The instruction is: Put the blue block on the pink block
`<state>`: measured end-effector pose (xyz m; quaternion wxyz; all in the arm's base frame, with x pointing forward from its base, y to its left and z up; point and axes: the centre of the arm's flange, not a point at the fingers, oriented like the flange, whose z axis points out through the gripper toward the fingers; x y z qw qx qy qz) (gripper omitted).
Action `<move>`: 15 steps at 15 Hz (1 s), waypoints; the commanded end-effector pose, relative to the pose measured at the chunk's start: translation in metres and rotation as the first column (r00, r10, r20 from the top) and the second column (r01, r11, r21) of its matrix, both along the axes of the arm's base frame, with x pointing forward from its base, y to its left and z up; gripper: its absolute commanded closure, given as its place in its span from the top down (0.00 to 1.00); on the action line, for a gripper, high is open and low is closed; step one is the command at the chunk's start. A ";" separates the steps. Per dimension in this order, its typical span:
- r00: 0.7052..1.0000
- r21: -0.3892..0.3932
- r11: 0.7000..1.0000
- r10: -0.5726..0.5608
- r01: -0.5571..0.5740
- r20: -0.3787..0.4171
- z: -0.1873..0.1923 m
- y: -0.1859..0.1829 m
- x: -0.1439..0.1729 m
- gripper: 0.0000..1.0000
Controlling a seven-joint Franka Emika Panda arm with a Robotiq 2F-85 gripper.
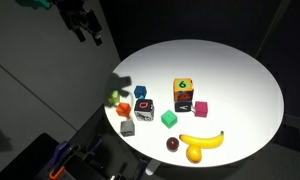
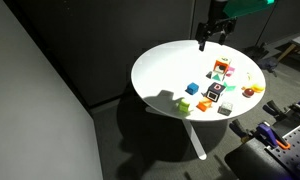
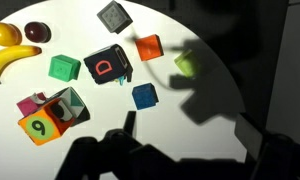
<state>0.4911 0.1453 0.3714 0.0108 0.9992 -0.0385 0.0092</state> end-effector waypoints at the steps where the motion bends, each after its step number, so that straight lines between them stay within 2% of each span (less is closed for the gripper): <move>1: 0.997 -0.002 0.998 0.062 -0.062 0.048 -0.016 -0.007 0.025 1.00; 5: 0.994 0.020 0.996 0.085 -0.087 0.069 -0.039 -0.019 0.045 1.00; 15: 0.998 0.010 0.998 0.065 -0.065 0.018 -0.102 -0.051 0.095 1.00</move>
